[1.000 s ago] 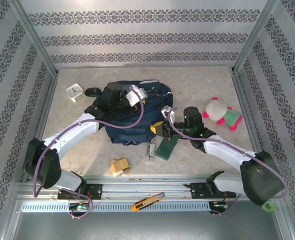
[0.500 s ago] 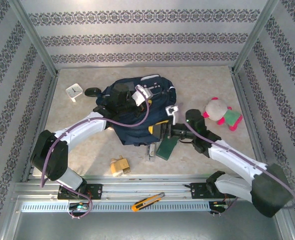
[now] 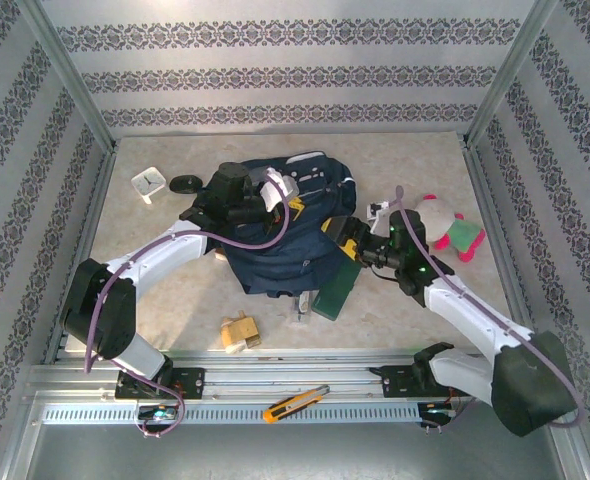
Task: Pack the student bag
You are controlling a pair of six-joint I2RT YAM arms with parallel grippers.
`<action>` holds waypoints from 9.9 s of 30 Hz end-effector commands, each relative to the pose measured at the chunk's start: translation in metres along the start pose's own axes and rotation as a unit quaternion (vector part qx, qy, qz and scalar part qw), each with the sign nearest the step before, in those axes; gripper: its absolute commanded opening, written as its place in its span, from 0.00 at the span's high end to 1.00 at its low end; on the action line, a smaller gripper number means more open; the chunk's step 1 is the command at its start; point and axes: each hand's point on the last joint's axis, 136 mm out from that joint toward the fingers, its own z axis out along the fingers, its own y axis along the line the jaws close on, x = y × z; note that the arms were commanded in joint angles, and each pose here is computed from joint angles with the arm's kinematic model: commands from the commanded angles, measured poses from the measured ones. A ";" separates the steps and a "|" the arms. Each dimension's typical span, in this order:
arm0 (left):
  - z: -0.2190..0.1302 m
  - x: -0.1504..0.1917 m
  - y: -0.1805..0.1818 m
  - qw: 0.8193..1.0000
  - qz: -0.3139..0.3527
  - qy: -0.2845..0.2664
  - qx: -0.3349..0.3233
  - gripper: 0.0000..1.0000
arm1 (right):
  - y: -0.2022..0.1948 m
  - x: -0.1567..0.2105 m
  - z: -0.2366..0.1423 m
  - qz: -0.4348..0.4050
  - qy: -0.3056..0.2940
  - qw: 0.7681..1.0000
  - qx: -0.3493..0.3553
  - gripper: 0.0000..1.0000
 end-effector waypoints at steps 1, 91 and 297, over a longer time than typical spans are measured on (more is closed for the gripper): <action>-0.013 -0.059 -0.014 0.992 0.063 -0.104 0.041 1.00 | 0.022 -0.017 0.013 0.033 -0.028 0.998 -0.035 0.07; -0.078 0.065 -0.064 0.820 -0.483 0.138 -0.275 1.00 | 0.112 0.002 0.055 -0.039 -0.113 0.992 -0.043 1.00; -0.042 -0.013 0.030 0.992 0.115 -0.047 -0.020 0.69 | 0.175 -0.010 0.047 -0.675 0.051 0.712 -0.186 0.95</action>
